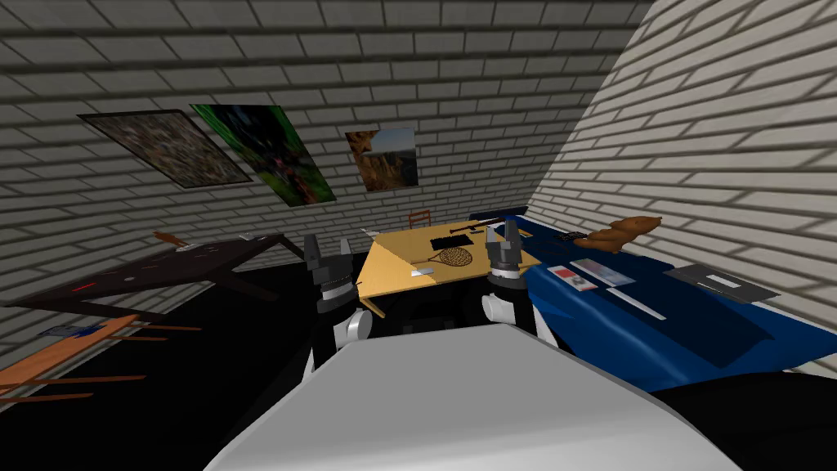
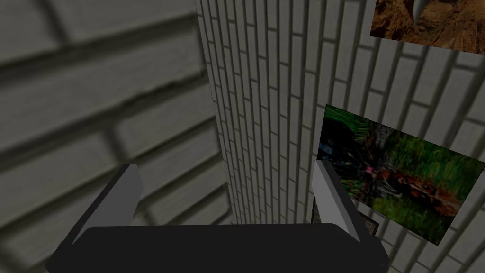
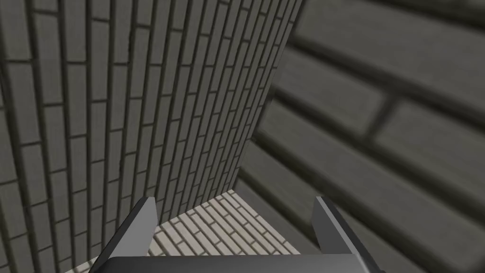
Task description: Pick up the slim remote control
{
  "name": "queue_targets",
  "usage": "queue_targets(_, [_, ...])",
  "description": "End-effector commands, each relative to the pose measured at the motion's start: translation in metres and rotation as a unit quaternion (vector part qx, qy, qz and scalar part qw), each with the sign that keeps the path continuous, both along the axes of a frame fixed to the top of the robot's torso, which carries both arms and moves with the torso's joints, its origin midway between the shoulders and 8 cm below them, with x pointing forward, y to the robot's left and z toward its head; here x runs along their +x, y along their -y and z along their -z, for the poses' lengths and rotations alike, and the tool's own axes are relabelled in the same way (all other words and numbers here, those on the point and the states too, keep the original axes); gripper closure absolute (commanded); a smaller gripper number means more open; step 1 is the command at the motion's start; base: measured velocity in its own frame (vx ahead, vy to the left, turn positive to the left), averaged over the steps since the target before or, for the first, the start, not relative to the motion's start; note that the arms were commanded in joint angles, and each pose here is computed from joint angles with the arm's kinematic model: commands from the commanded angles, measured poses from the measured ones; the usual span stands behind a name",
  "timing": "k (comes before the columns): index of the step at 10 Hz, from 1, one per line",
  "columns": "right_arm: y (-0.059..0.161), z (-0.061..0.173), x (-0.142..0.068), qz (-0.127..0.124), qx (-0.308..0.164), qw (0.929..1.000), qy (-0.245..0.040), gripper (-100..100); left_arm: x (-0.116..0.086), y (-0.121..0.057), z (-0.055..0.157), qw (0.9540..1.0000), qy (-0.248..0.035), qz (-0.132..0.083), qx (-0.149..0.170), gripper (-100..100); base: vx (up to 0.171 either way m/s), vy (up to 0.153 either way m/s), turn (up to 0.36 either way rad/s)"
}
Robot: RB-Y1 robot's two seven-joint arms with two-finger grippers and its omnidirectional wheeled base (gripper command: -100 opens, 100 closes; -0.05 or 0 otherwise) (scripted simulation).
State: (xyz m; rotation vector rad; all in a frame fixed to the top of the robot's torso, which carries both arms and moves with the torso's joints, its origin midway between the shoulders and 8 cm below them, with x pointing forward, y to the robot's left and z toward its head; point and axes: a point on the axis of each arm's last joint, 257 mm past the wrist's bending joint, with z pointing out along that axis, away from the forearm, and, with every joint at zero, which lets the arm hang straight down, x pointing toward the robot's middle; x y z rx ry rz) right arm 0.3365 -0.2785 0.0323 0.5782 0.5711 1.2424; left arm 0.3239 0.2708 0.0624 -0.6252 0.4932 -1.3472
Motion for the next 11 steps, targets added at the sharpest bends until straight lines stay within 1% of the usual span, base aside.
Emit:
queue_targets(1, [-0.006,0.006,0.004,-0.015,-0.015,0.9997,-0.01,-100,0.0,0.0,0.0,1.0,0.0,0.0,0.0,0,-0.003,0.015,0.04])
queue_targets(3, [-0.016,0.019,0.013,-0.04,-0.034,0.9982,-0.031,-100,0.0,0.0,0.0,1.0,0.0,0.0,0.0,0,-0.01,0.043,0.075])
queue_targets(4, [-0.017,0.019,0.013,-0.042,-0.038,0.9979,-0.032,-100,0.0,0.0,0.0,1.0,0.0,0.0,0.0,0,-0.007,0.036,0.023])
queue_targets(6, [-0.029,0.041,0.024,-0.072,-0.058,0.9938,-0.062,-100,0.0,0.0,0.0,1.0,0.0,0.0,0.0,0,-0.008,0.041,0.102])
queue_targets(7, [-0.03,0.042,0.024,-0.074,-0.063,0.9932,-0.063,-100,0.0,0.0,0.0,1.0,0.0,0.0,0.0,0,-0.007,0.041,0.049])
queue_targets(9, [-0.043,0.071,0.036,-0.106,-0.082,0.9859,-0.1,-100,0.0,0.0,0.0,1.0,0.0,0.0,0.0,0,-0.01,0.062,0.161])
queue_targets(10, [-0.044,0.072,0.036,-0.109,-0.091,0.9845,-0.102,-100,0.0,0.0,0.0,1.0,0.0,0.0,0.0,0,-0.001,0.047,-0.014])
queue_targets(11, [-0.051,0.09,0.042,-0.126,-0.103,0.9789,-0.124,-100,0.0,0.0,0.0,1.0,0.0,0.0,0.0,0,0.002,0.052,0.126])
